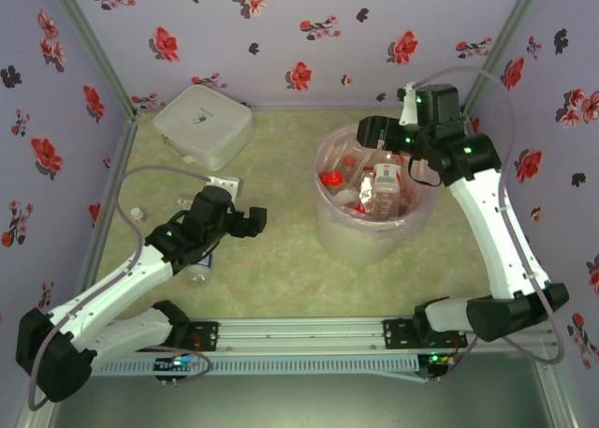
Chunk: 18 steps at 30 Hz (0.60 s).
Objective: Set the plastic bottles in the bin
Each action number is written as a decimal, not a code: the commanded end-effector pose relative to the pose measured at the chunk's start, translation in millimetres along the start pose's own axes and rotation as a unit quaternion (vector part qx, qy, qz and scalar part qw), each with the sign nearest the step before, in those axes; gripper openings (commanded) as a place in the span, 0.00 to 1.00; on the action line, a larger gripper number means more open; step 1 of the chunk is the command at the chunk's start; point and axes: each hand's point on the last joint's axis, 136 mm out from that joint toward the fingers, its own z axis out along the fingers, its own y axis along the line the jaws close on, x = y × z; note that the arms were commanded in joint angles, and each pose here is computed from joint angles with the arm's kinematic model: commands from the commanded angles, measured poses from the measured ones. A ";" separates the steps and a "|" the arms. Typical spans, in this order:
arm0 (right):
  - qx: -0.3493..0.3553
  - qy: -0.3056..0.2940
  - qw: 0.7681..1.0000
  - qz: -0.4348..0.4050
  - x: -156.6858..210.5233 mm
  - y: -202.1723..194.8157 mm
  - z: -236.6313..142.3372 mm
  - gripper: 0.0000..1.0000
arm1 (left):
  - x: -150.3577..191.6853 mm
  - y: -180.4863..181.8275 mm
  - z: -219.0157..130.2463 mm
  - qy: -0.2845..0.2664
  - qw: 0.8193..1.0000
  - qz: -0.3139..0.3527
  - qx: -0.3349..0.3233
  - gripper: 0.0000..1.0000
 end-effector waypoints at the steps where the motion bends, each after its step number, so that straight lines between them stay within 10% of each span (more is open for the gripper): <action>1: -0.011 -0.018 0.999 -0.035 -4.2 11.8 -31.0 0.86 | -4.1 13.8 -12.1 0.002 0.999 -0.022 -0.027 1.00; 18: -0.121 0.089 0.962 -0.227 76.2 107.6 -31.2 0.42 | 70.2 82.1 -35.9 0.099 0.973 -0.140 -0.151 1.00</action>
